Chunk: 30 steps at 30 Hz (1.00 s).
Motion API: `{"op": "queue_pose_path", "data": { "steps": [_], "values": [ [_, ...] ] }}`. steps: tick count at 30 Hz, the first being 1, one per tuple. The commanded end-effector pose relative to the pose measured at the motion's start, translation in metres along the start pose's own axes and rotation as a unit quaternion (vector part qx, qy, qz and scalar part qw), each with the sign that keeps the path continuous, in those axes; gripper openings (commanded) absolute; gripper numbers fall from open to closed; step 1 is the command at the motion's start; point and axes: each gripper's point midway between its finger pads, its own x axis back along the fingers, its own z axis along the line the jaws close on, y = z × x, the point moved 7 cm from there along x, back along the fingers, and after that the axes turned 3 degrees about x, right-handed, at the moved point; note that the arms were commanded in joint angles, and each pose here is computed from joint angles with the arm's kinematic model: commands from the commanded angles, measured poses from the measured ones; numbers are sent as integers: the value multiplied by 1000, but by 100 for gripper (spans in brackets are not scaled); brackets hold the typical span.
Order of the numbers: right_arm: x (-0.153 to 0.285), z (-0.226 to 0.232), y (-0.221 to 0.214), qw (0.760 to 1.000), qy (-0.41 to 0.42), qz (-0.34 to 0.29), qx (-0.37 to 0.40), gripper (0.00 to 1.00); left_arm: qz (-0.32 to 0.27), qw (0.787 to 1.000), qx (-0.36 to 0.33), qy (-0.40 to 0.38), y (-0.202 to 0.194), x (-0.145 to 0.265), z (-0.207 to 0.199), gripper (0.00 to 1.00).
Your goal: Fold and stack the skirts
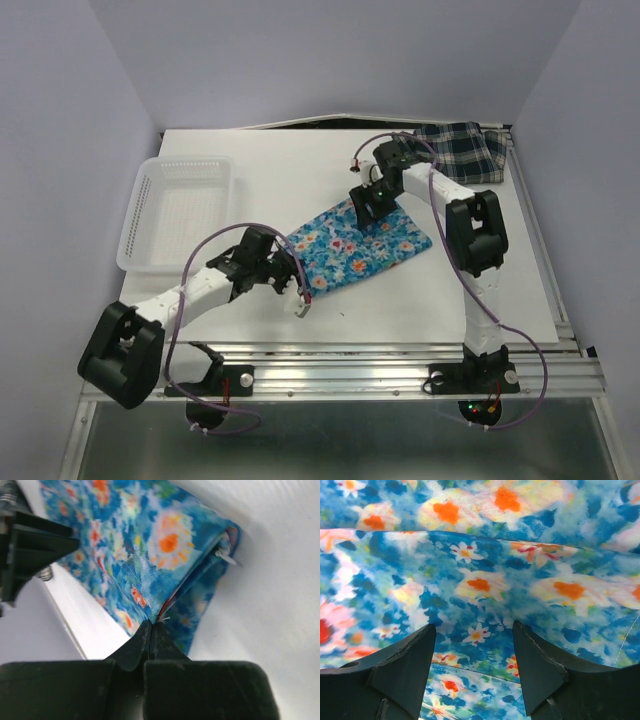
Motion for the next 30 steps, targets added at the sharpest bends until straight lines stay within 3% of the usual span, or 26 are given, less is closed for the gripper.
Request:
{"op": "queue_pose_path", "data": {
  "steps": [1,7,12,16,20,26,30],
  "values": [
    [6,6,8,999,32,-32,22,69,-52,997,60,-9,31,32,6,0],
    [56,27,40,992,33,-109,46,71,-42,997,59,-33,48,39,-18,0],
    [51,21,28,997,20,-60,46,69,30,997,72,-17,24,18,-38,24],
    [41,24,12,998,44,-29,31,68,5,992,89,-87,25,11,-51,35],
    [40,18,4,999,16,-16,41,68,-19,991,53,-120,30,11,-53,50],
    [39,9,4,998,-17,-8,53,68,16,991,41,-125,13,-5,-50,52],
    [31,0,3,998,-42,6,54,67,2,986,57,-159,9,-17,-45,50]
  ]
}}
